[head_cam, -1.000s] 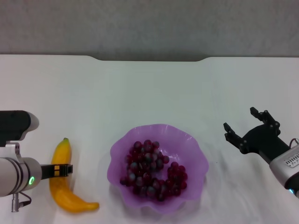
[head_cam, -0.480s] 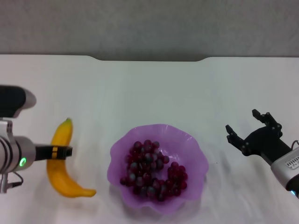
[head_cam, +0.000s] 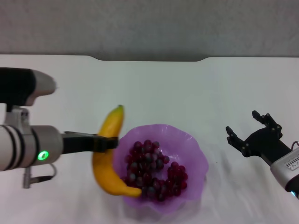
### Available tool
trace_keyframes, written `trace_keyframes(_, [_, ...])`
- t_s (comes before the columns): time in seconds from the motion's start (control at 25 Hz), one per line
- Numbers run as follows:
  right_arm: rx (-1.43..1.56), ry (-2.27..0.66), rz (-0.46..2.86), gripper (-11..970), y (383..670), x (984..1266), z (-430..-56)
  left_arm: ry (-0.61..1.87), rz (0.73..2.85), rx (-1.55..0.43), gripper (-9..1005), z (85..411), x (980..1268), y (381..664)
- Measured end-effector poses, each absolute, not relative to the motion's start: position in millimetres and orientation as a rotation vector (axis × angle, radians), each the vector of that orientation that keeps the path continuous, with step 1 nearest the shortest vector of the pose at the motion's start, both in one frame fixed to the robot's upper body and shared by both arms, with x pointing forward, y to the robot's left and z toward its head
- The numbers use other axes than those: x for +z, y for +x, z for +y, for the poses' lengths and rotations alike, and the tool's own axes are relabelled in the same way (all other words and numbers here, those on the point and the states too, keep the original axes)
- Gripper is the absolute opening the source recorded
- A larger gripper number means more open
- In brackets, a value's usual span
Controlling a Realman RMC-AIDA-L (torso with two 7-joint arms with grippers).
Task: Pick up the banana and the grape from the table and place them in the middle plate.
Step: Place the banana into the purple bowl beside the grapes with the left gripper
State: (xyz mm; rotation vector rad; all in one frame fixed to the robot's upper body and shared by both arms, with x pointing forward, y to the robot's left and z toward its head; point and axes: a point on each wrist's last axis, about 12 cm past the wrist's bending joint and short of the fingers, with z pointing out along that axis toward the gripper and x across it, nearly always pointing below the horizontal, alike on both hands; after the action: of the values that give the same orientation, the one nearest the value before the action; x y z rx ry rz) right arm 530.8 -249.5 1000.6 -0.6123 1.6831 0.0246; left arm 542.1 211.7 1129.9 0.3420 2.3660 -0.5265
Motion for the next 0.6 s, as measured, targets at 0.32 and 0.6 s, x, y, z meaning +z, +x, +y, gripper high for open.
trace_keyframes(0.32, [0.026,-0.616,1.678,854,532.4,1001.9,-248.3,0.447,2.342,-0.711,518,183.1,1118.4,552.8])
trace_keyframes(0.6, [0.031,-0.622,1.669,853,534.3,1003.5,-245.9,0.43,2.275,-0.78,520,180.0,1100.5,559.7])
